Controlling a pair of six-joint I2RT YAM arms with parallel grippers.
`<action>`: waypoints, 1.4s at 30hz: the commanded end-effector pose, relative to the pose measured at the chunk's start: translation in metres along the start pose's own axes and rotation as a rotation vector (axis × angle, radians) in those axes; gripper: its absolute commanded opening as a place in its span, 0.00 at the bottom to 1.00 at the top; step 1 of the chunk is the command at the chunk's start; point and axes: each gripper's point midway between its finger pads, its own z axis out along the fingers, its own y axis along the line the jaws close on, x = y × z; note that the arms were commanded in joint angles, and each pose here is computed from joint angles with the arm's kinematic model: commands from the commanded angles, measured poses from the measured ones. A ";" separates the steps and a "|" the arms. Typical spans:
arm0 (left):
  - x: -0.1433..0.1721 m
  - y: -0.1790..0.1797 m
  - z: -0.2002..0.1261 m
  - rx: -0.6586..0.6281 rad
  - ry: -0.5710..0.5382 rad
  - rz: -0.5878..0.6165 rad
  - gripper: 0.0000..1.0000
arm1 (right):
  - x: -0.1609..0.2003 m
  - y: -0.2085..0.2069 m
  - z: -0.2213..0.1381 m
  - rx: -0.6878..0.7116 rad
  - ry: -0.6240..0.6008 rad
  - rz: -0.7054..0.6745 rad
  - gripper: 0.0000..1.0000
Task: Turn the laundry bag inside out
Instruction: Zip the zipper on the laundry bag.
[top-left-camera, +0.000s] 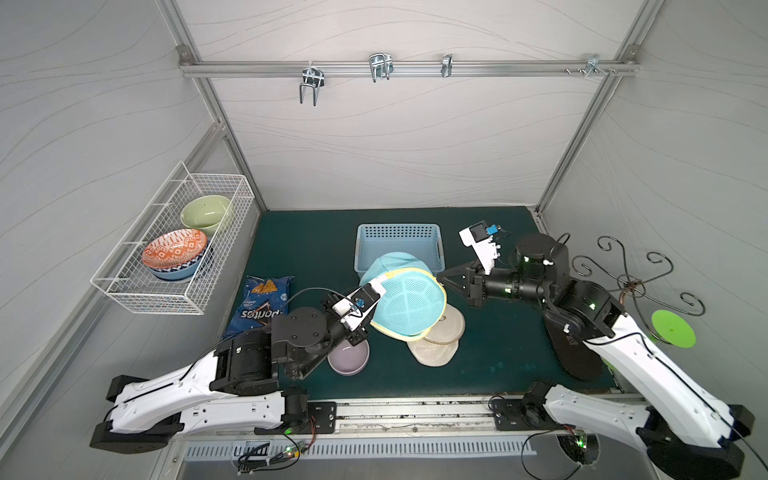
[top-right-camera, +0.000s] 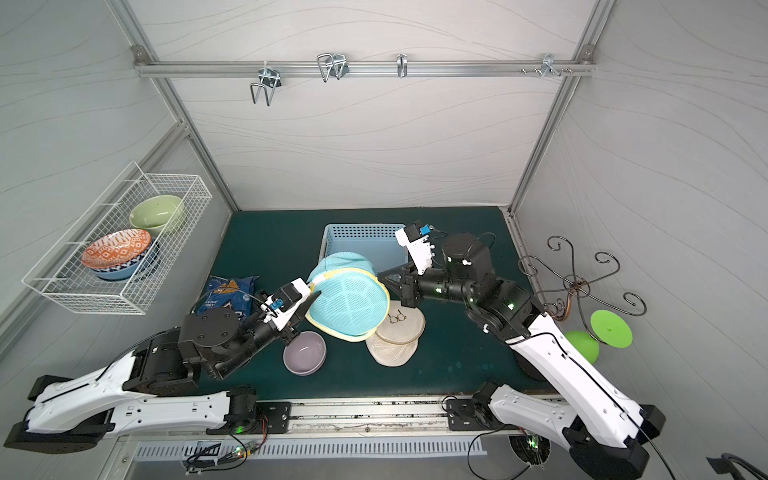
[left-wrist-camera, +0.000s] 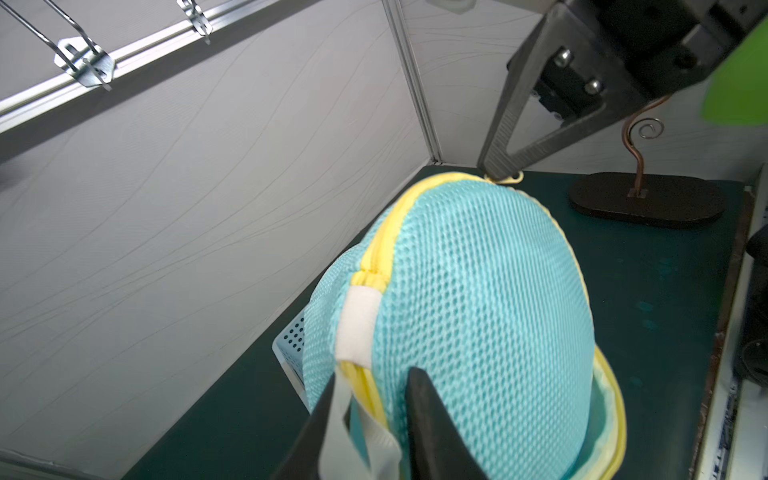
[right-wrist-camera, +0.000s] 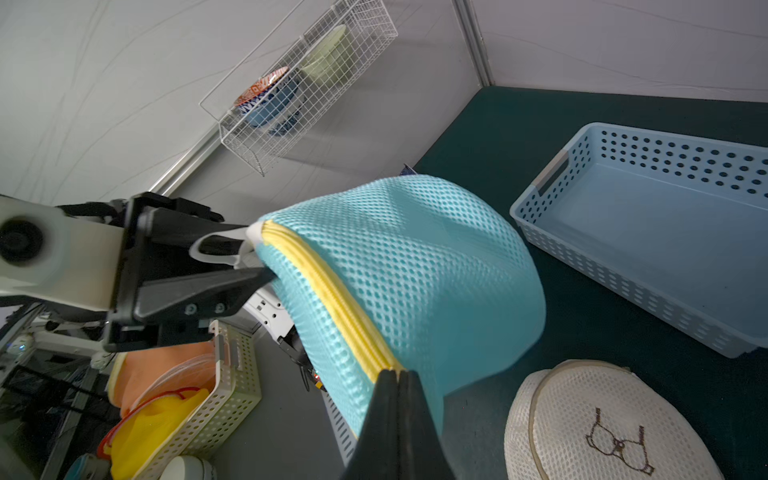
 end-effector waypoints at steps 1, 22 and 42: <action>-0.013 -0.001 -0.007 0.046 -0.044 -0.094 0.35 | -0.019 0.033 0.002 -0.166 0.005 -0.049 0.00; -0.057 -0.011 -0.036 0.299 -0.052 -0.092 0.54 | -0.003 0.040 0.015 -0.262 0.184 -0.103 0.00; -0.057 0.000 -0.004 0.493 -0.041 -0.441 0.80 | 0.015 0.041 0.037 -0.262 0.256 -0.126 0.00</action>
